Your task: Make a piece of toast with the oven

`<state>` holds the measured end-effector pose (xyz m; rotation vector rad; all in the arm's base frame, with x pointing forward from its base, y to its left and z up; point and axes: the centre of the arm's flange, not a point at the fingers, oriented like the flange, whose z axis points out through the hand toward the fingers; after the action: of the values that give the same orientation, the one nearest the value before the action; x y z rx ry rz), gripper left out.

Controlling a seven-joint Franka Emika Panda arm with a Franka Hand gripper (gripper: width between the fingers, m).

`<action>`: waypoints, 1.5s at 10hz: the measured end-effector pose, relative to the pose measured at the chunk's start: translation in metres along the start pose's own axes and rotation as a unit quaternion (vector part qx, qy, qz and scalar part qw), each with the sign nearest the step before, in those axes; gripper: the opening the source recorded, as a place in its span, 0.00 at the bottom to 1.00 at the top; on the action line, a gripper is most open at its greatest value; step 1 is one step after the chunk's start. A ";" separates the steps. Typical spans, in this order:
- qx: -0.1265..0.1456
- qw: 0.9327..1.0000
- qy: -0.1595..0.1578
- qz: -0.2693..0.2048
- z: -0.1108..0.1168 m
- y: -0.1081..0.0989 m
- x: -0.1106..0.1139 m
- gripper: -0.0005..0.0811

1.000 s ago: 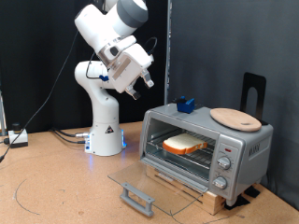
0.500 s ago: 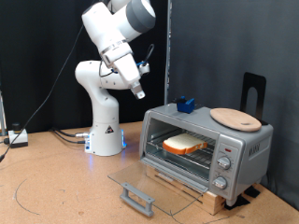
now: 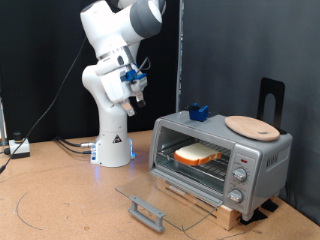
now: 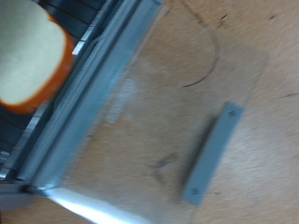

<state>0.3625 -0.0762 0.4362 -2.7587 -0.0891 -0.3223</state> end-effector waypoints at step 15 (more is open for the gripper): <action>0.142 0.922 -0.202 0.298 -0.004 0.146 0.004 0.99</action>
<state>0.3807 -0.2141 0.3901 -2.3697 0.5472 0.3924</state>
